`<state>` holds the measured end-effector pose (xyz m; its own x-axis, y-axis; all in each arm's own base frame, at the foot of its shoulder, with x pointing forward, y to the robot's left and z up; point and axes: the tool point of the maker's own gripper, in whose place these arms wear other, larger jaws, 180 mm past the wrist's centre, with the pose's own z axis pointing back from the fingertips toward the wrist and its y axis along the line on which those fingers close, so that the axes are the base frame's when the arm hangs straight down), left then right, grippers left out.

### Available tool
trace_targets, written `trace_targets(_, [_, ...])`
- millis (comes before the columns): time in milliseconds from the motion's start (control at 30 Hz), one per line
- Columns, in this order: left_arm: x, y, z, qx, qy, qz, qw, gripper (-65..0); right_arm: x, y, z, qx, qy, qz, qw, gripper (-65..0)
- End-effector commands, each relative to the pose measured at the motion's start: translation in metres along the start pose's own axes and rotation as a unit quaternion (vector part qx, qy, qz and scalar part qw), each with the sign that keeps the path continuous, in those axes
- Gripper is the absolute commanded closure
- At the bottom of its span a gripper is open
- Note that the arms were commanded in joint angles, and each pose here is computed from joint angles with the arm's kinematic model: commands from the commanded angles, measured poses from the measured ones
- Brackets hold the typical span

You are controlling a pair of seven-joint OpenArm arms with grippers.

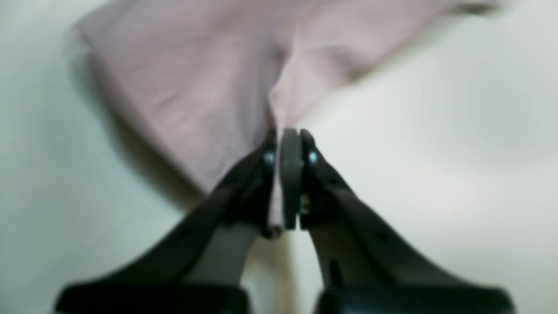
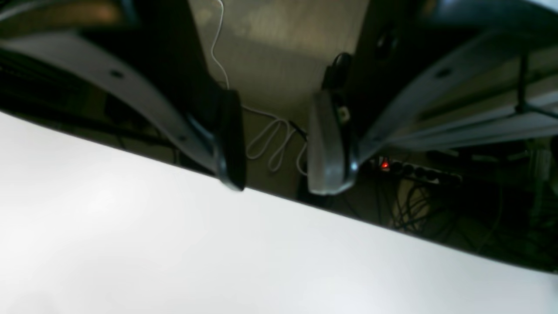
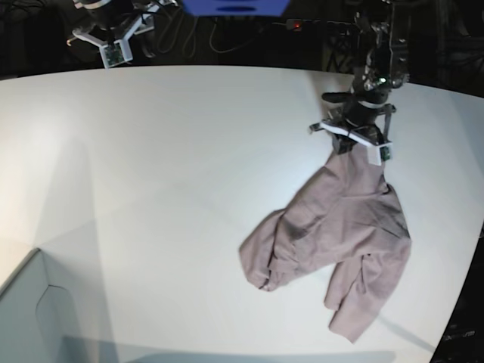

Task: Layout the t-shirt on the table in an organized manner, then fold the t-shirt properly
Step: 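Move the left gripper down to the pink t-shirt's shoulder edge, then grasp the t-shirt with the left gripper and drag it across the table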

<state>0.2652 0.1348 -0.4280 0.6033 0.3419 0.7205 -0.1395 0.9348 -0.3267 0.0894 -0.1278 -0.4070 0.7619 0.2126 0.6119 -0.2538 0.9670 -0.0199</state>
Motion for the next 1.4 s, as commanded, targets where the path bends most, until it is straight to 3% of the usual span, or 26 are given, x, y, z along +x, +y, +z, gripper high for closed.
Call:
trace_targets(0, [0.023, -0.032, 0.009, -0.043, -0.041, -0.006, 0.998, -0.2, 0.0, -0.002, 0.003, 0.001, 0.002, 0.004, 1.0, -24.0])
trace_targets(133, [0.037, -0.125, 0.038, -0.162, -0.066, -0.035, 0.984, -0.2, 0.002, -0.021, -0.002, -0.024, 0.017, 0.006, 0.9996, -24.0])
trace_targets(333, [0.03, -0.223, 0.064, -0.293, -0.063, -0.072, 0.951, -0.2, 0.0, -0.063, 0.004, -0.081, 0.025, 0.003, 0.9964, -24.0])
trace_targets(500, [0.004, -0.266, 0.068, -0.345, -0.045, -0.131, 0.928, -0.2, -0.002, -0.093, 0.013, -0.122, 0.028, -0.001, 0.9922, -24.0])
trace_targets(733, [-0.015, -0.314, 0.058, -0.4, -0.033, -0.225, 0.888, -0.7, -0.002, -0.099, 0.015, -0.131, 0.028, -0.002, 0.991, -24.0])
trace_targets(833, [-0.016, -0.325, 0.063, -0.417, -0.037, -0.249, 0.873, -8.2, -0.002, -0.099, 0.015, -0.131, 0.028, -0.002, 0.991, -24.0])
trace_targets(933, [-0.02, -0.33, 0.069, -0.427, -0.036, -0.256, 0.866, -27.2, -0.002, -0.099, 0.015, -0.131, 0.028, -0.002, 0.991, -24.0])
trace_targets(1033, [-0.02, -0.332, 0.073, -0.432, -0.04, -0.255, 0.864, -41.6, 0.003, -0.101, 0.013, -0.132, 0.022, -0.002, 0.991, -24.0])
trace_targets(1133, [-0.013, -0.323, 0.069, -0.422, -0.045, -0.256, 0.868, -43.5, 0.003, -0.099, 0.013, -0.13, 0.021, -0.002, 0.9913, -24.0])
trace_targets(1200, [0.005, -0.301, 0.06, -0.398, -0.06, -0.258, 0.878, -43.5, 0.007, -0.099, 0.011, -0.13, 0.015, -0.003, 0.9914, -24.0])
trace_targets(1367, [0.074, -0.184, 0.023, -0.247, -0.106, -0.215, 0.939, -43.5, 0.014, -0.101, 0.008, -0.132, 0.006, -0.003, 0.9912, -24.0])
